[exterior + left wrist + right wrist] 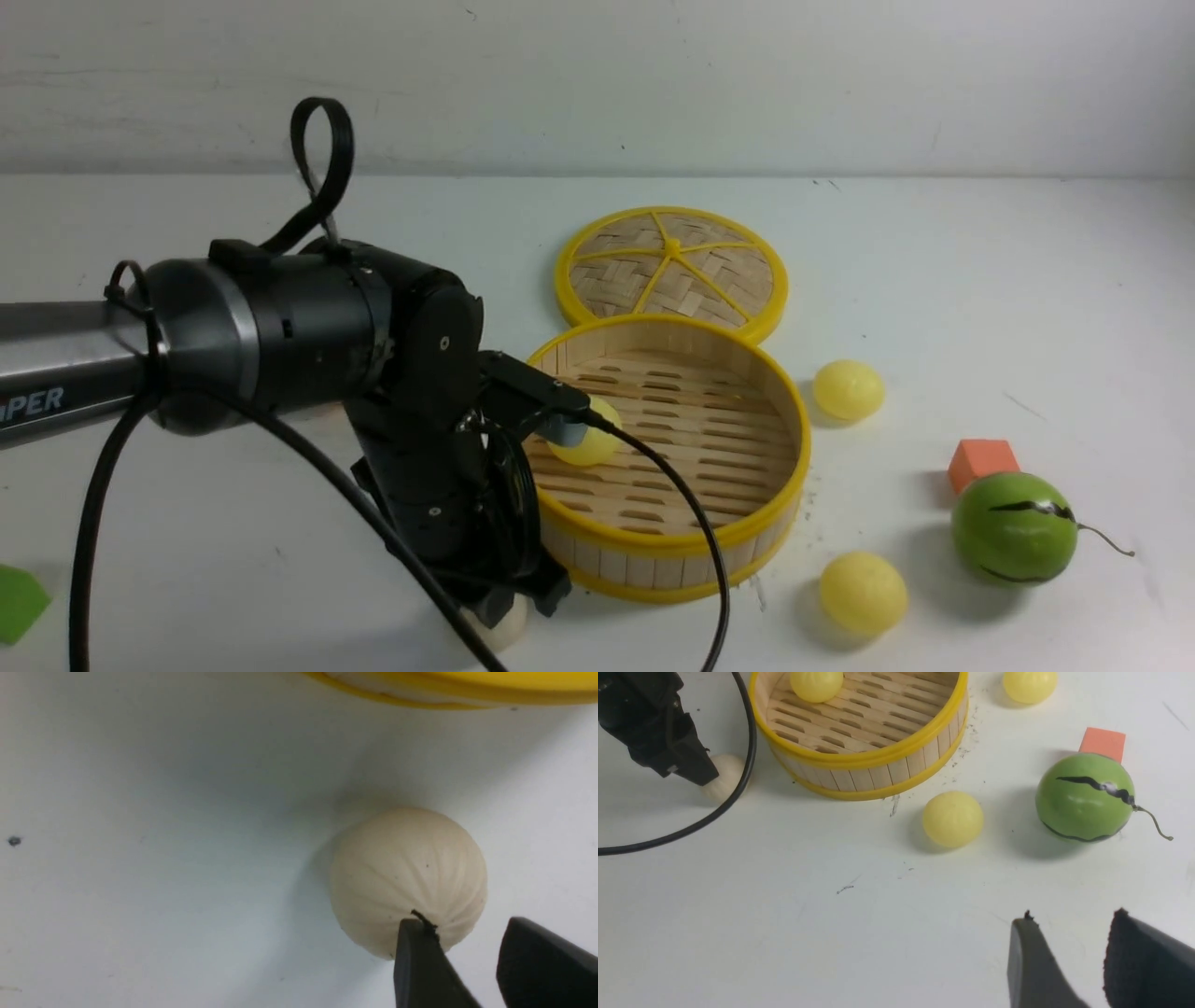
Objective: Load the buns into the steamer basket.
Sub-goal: Use the left arm to grab a steamed stuffed bun
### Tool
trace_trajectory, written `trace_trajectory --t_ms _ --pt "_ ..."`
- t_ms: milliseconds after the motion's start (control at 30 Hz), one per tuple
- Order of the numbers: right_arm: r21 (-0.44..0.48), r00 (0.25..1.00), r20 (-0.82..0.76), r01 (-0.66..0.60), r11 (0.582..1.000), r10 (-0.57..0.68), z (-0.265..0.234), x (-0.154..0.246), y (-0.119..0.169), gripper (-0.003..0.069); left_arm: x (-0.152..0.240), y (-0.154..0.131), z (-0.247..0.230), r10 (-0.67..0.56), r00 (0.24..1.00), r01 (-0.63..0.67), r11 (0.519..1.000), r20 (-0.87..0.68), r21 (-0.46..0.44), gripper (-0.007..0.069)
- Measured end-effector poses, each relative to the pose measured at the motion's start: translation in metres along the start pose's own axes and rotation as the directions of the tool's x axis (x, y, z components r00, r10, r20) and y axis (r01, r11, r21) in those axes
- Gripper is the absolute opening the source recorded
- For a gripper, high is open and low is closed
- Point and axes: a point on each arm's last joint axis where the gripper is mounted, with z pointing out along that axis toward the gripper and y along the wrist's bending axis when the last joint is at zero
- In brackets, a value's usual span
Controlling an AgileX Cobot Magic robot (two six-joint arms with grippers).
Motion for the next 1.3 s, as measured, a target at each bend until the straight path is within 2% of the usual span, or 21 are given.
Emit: trace_trajectory --t_ms 233,467,1133,1233,1300 --pt "0.0 1.0 -0.003 0.0 1.0 0.0 0.0 0.0 0.0 0.0239 -0.006 0.003 0.0 0.028 0.998 -0.025 0.999 0.065 -0.038 0.0238" --pt "-0.006 1.0 -0.021 -0.002 1.0 0.002 0.0 0.002 0.001 0.0239 -0.007 0.003 0.0 0.021 0.997 -0.019 0.999 0.074 -0.031 0.0238" --pt "-0.011 0.999 -0.045 -0.003 1.0 0.002 0.0 0.004 0.001 0.0239 -0.007 0.005 0.022 0.022 1.0 -0.022 0.999 0.001 -0.039 0.0227" --pt "-0.012 0.999 -0.046 -0.003 1.0 0.003 0.0 0.004 0.001 0.0239 -0.005 0.005 0.022 -0.011 1.0 0.01 0.999 -0.02 -0.04 0.0136" --pt "-0.012 0.999 -0.046 -0.003 1.0 0.003 0.0 0.004 0.001 0.0239 -0.003 0.006 0.02 -0.014 0.999 0.012 0.999 -0.031 -0.049 0.0026"
